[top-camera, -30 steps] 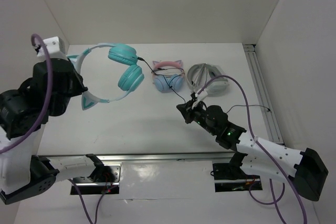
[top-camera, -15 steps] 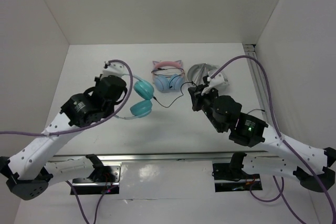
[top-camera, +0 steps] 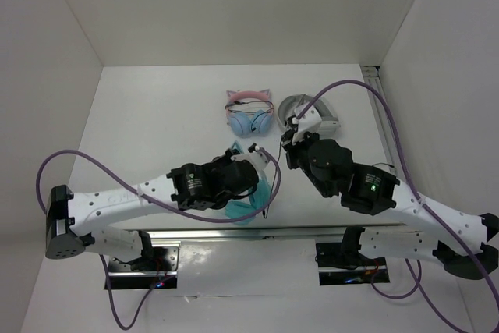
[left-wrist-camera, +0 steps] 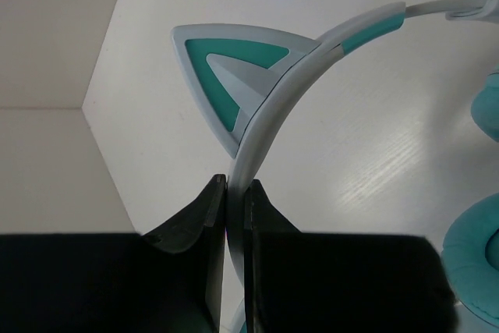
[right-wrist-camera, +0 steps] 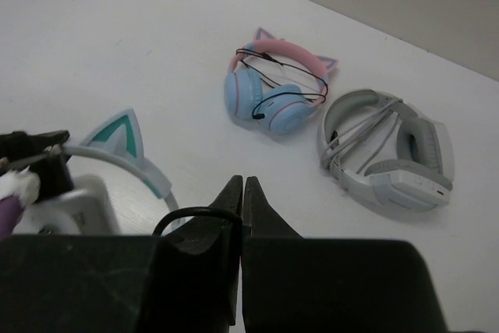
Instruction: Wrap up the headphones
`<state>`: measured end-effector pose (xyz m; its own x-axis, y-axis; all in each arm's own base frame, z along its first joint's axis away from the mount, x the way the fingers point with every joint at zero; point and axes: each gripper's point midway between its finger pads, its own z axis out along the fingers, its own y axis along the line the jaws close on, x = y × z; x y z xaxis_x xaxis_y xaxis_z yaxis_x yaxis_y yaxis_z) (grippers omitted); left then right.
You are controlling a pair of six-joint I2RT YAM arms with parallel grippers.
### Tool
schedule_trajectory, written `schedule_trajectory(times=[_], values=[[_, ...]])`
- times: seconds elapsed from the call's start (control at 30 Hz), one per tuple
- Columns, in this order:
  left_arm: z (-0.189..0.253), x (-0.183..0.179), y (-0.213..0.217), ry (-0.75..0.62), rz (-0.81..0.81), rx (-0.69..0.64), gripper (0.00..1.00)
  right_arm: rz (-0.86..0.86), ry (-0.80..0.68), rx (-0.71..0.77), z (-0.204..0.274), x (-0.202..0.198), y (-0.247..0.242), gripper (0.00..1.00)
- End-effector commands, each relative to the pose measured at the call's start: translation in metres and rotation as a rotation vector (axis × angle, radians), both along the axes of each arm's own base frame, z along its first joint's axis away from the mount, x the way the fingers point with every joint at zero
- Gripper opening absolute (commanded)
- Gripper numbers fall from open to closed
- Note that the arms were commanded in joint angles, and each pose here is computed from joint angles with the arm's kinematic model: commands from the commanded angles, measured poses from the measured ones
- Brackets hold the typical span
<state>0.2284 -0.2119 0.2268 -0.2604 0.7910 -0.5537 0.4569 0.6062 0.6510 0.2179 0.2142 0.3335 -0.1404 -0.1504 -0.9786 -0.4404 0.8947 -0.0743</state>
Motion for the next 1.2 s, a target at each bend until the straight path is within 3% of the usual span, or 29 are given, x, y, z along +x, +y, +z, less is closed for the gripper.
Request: schedule_trajectory(times=[0.0, 0.23, 0.4, 0.6, 0.77, 0.93, 1.03, 1.17], values=[[0.015, -0.017, -0.022, 0.025, -0.118, -0.102, 0.0, -0.081, -0.033, -0.015, 0.016, 0.005, -0.015, 0.0], [0.008, -0.073, -0.045, 0.23, -0.392, -0.224, 0.0, -0.111, -0.02, -0.09, -0.002, 0.017, -0.001, 0.0], [0.018, -0.091, -0.052, 0.276, -0.487, -0.284, 0.0, -0.079, -0.026, -0.062, -0.003, 0.024, 0.015, 0.0], [0.045, -0.1, -0.052, 0.259, -0.554, -0.385, 0.0, -0.033, 0.015, -0.076, -0.024, 0.033, 0.03, 0.0], [0.101, -0.114, -0.045, 0.179, -0.653, -0.598, 0.0, 0.012, 0.054, -0.056, -0.046, 0.04, 0.031, 0.0], [0.158, -0.124, -0.031, 0.091, -0.713, -0.778, 0.0, 0.284, 0.06, 0.038, -0.044, 0.019, 0.064, 0.0], [0.173, -0.117, -0.029, 0.062, -0.652, -0.858, 0.0, 0.434, 0.064, 0.066, -0.05, 0.002, 0.085, 0.0], [0.191, -0.109, -0.031, 0.031, -0.586, -0.959, 0.0, 0.614, 0.019, 0.163, -0.043, -0.022, 0.107, 0.1]])
